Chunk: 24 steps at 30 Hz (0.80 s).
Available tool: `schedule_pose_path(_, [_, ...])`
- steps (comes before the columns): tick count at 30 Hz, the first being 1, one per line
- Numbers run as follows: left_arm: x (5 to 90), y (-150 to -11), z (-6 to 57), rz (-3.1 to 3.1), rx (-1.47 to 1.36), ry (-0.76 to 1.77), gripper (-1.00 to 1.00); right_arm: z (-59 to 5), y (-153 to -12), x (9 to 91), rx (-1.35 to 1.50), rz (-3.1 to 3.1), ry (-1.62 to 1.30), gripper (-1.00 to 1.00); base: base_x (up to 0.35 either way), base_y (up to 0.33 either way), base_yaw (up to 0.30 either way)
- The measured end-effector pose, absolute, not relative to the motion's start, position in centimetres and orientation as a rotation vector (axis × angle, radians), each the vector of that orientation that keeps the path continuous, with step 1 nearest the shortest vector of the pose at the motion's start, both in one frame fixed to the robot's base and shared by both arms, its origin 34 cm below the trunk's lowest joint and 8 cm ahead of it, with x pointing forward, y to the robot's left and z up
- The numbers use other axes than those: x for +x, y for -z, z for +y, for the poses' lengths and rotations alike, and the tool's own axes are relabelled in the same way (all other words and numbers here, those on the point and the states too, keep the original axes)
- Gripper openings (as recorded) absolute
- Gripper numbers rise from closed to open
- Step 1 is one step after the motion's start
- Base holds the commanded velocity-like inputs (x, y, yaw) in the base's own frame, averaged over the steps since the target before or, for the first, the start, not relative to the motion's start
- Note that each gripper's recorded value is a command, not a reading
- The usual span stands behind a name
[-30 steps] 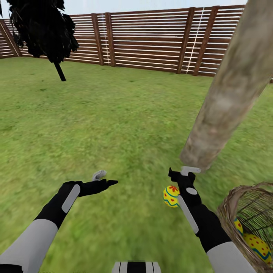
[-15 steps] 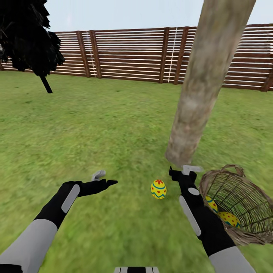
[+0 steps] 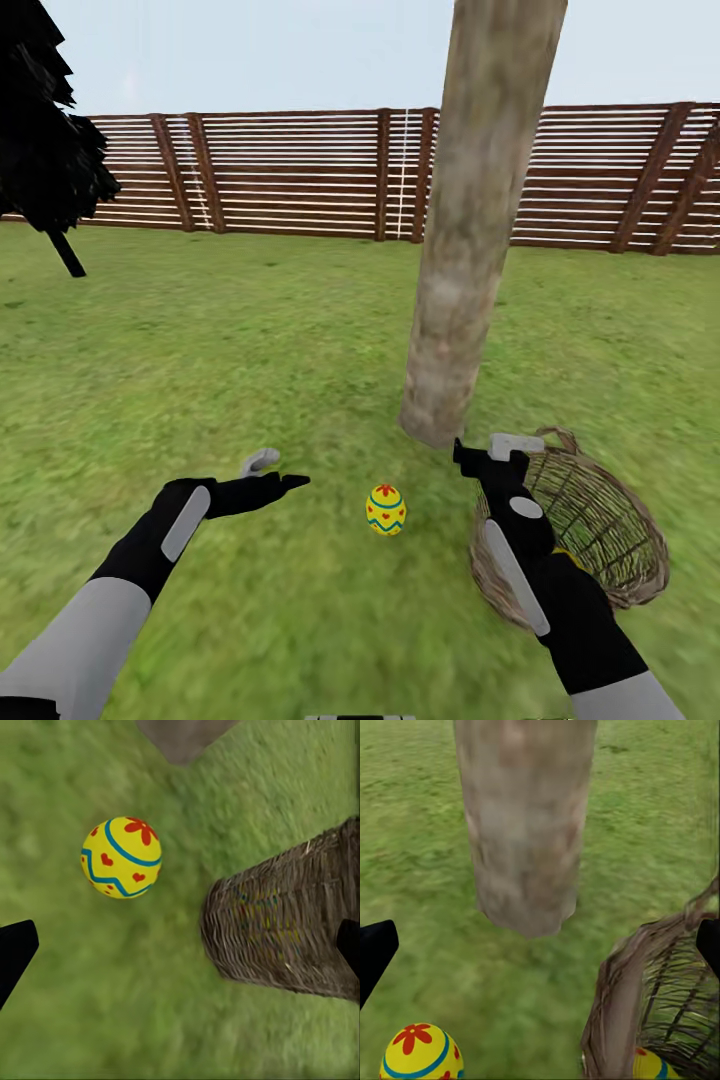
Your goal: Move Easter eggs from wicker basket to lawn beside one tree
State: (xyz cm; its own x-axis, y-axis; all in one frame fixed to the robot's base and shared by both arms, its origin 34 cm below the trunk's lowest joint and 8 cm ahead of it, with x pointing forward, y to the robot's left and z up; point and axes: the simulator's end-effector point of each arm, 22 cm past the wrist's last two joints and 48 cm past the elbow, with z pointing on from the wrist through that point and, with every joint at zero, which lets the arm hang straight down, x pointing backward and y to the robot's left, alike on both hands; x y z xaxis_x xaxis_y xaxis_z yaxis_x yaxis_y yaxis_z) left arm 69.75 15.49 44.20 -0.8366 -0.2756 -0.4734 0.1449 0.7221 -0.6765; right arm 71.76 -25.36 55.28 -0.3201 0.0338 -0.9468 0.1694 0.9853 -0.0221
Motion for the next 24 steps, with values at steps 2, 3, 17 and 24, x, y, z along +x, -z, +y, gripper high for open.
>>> schedule_pose_path(2, [69.8,-44.7,15.6,2.357,-0.096,0.991,1.0,-25.3,-55.8,71.7,0.147,1.886,0.135,1.0,0.0,0.0,-0.268])
schedule_pose_path(3, [69.8,-45.0,15.6,2.354,-0.094,0.99,1.0,-25.3,-56.1,71.7,0.147,1.881,0.135,1.0,0.0,0.0,-0.268])
schedule_pose_path(17, [70.6,-49.2,16.7,2.279,-0.113,0.984,1.0,-26.8,-59.9,71.3,0.184,1.824,0.145,1.0,0.0,0.0,-0.218])
schedule_pose_path(24, [70.7,-51.1,17.0,2.248,-0.107,0.98,1.0,-26.9,-61.5,71.0,0.182,1.803,0.148,1.0,0.0,0.0,-0.007])
